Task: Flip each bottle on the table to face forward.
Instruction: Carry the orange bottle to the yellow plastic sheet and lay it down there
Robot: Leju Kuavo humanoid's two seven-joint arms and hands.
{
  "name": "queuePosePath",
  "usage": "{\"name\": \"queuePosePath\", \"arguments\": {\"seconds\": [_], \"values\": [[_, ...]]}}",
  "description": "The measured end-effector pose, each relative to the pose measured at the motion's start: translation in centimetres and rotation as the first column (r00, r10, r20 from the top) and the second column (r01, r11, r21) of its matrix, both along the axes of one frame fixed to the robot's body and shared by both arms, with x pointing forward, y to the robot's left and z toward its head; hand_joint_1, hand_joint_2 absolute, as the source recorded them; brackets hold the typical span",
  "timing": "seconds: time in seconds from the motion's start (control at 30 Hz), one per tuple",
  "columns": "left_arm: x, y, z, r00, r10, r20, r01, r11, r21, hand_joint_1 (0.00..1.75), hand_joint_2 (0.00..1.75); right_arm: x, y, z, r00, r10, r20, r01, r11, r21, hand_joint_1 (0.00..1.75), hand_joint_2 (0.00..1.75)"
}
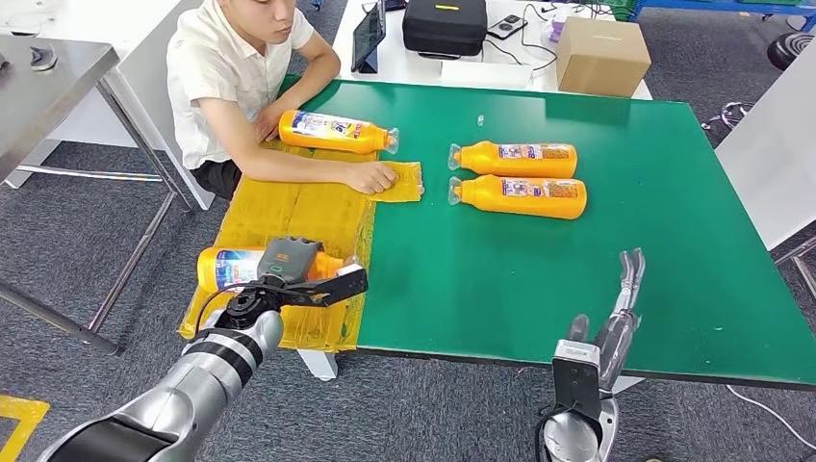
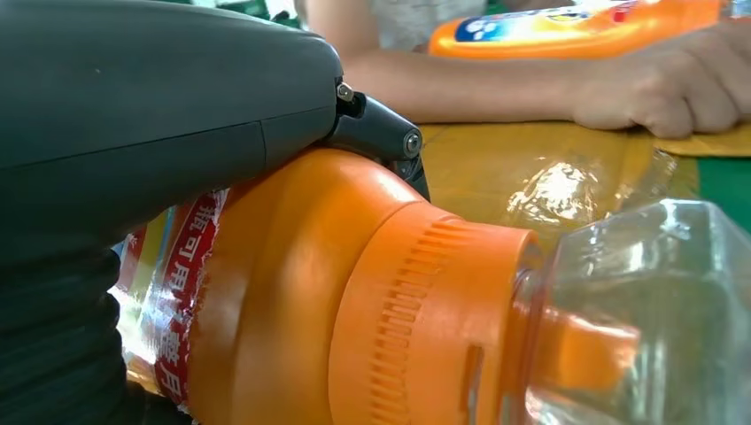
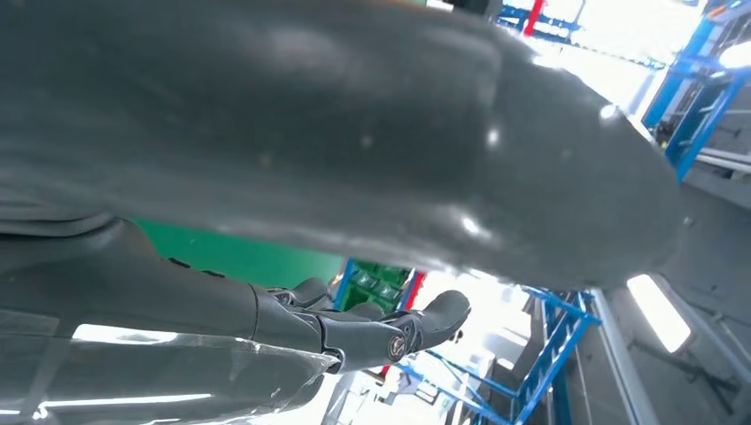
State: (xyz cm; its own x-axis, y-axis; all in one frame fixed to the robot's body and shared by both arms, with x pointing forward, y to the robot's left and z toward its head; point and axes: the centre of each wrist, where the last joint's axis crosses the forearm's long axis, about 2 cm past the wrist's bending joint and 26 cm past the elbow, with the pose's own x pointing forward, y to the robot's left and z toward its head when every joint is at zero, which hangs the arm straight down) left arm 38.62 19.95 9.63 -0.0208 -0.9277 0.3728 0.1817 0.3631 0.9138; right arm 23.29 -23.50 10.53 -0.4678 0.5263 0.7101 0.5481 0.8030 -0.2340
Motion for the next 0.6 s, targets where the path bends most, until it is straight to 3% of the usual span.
{"name": "queuePosePath", "arguments": {"seconds": [0.23,0.27,0.37,0.4,0.6], "values": [[0.4,0.1,0.1,0.998,-0.043,-0.053,0.045,0.998,0.037,1.68,1.75,0.0,0.0,-0.2,1.0,0.027,-0.007,-0.027,1.0,0.001,0.0,0.0],[0.5,0.1,0.2,0.995,-0.062,-0.079,0.064,0.997,0.029,1.39,1.75,0.0,0.1,-0.2,0.999,0.036,-0.01,-0.035,0.999,0.007,0.0,0.0],[1.1,0.1,0.7,0.982,-0.119,-0.148,0.116,0.993,-0.028,0.14,1.75,0.0,0.1,-0.4,0.998,0.059,-0.018,-0.058,0.998,0.029,0.0,0.0],[1.2,0.1,0.8,0.977,-0.139,-0.163,0.132,0.99,-0.052,0.0,1.75,0.0,0.1,-0.5,0.998,0.066,-0.02,-0.065,0.997,0.037,0.0,0.0],[1.3,0.2,0.9,0.927,-0.312,-0.208,0.245,0.924,-0.294,0.0,1.75,0.4,0.5,-0.7,0.995,0.095,-0.025,-0.093,0.993,0.071,0.0,0.0]]}}
